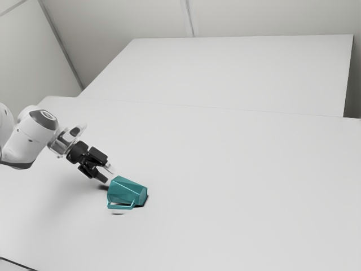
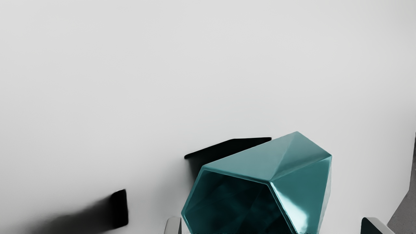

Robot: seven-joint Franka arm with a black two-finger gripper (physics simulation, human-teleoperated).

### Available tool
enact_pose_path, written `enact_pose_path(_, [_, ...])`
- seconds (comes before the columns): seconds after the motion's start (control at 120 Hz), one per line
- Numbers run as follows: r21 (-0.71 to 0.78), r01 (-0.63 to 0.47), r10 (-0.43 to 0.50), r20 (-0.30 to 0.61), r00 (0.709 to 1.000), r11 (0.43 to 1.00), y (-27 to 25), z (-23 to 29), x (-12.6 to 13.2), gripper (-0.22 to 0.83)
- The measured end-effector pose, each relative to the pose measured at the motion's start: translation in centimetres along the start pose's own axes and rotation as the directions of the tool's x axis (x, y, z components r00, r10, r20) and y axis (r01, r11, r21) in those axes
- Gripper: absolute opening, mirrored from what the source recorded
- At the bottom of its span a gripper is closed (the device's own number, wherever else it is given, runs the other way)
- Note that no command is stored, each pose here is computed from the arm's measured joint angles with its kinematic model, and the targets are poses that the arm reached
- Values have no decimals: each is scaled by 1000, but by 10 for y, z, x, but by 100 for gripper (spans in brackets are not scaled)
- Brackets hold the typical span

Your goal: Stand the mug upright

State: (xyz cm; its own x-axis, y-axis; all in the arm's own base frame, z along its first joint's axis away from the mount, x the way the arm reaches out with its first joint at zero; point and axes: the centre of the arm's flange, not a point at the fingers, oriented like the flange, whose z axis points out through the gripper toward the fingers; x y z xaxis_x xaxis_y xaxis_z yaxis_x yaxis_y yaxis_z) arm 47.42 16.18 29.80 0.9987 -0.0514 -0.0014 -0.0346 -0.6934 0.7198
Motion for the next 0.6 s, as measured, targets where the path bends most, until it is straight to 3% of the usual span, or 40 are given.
enact_pose_path(0.6, [-149,-66,70,25,997,987,11,22,-20,62])
